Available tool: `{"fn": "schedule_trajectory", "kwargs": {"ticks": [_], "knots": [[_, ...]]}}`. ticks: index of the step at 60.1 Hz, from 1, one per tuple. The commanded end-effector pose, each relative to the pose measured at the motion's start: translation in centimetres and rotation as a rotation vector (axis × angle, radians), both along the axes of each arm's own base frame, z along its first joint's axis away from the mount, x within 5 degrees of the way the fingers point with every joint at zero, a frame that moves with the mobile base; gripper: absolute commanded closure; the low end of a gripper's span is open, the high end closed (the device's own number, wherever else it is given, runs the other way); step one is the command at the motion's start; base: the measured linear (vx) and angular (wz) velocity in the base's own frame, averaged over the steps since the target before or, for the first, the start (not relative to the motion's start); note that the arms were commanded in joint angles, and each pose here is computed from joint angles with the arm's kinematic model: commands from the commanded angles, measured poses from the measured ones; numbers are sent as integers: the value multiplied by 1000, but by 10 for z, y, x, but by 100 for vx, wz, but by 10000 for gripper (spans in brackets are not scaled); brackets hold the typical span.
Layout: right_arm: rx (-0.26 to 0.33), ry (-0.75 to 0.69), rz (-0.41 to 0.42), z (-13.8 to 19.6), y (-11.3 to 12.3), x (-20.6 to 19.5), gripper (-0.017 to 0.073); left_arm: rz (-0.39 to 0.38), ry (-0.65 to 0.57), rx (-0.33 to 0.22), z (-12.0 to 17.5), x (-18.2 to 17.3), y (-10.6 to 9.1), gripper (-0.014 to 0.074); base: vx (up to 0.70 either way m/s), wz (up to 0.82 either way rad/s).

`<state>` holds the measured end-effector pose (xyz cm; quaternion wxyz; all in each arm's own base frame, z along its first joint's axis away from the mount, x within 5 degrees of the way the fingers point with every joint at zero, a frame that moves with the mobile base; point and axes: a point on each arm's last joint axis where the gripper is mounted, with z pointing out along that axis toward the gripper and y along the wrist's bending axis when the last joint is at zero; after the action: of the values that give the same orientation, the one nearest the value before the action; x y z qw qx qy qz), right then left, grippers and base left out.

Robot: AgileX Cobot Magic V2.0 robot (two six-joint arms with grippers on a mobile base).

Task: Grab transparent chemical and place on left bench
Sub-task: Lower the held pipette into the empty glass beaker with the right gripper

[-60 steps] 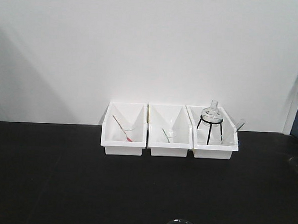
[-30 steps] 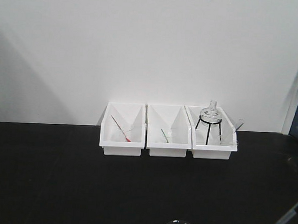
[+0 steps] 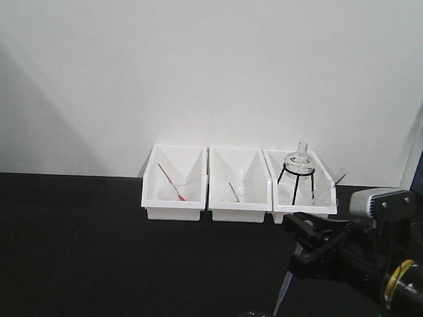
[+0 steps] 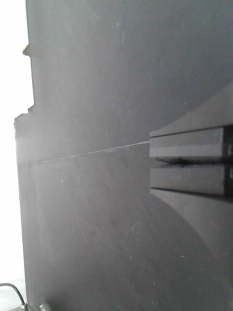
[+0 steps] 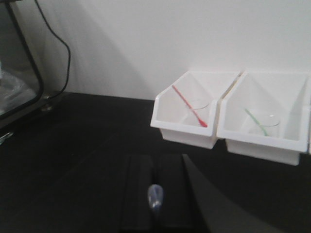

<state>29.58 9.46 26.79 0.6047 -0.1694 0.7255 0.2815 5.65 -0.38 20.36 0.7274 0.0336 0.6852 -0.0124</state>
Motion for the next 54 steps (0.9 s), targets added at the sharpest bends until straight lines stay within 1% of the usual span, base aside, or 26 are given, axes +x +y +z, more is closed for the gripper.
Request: {"fn": "schedule_trajectory", "kwargs": {"ticks": [1,12,20,27,33,38,43,48,54], "knots": [[89,-86,95,12,8,5,561,-1,-81,-14,3,-1,0,597,0,0],[93,-12,105,-14,11,16,559,-1,-81,-14,3,-1,0,597,0,0],[76,-16,122,-24,13,20,529,-1,-81,-14,3,-1,0,597,0,0],[72,-18,163,-29,16,20,438,-1,-81,-14,3,-1,0,597,0,0],[65,-25,203,-32,19,18,312,-1,-81,-14,3,-1,0,597,0,0],[57,-25,211,-32,19,18,193,-1,-81,-14,3,-1,0,597,0,0],[57,-25,211,-32,19,18,105,-1,-81,-14,3,-1,0,597,0,0],[57,-25,211,-32,19,18,49,-1,-81,-14,3,-1,0,597,0,0],[67,-48,210,-27,19,16,44,-1,-81,-14,3,-1,0,597,0,0]]}}
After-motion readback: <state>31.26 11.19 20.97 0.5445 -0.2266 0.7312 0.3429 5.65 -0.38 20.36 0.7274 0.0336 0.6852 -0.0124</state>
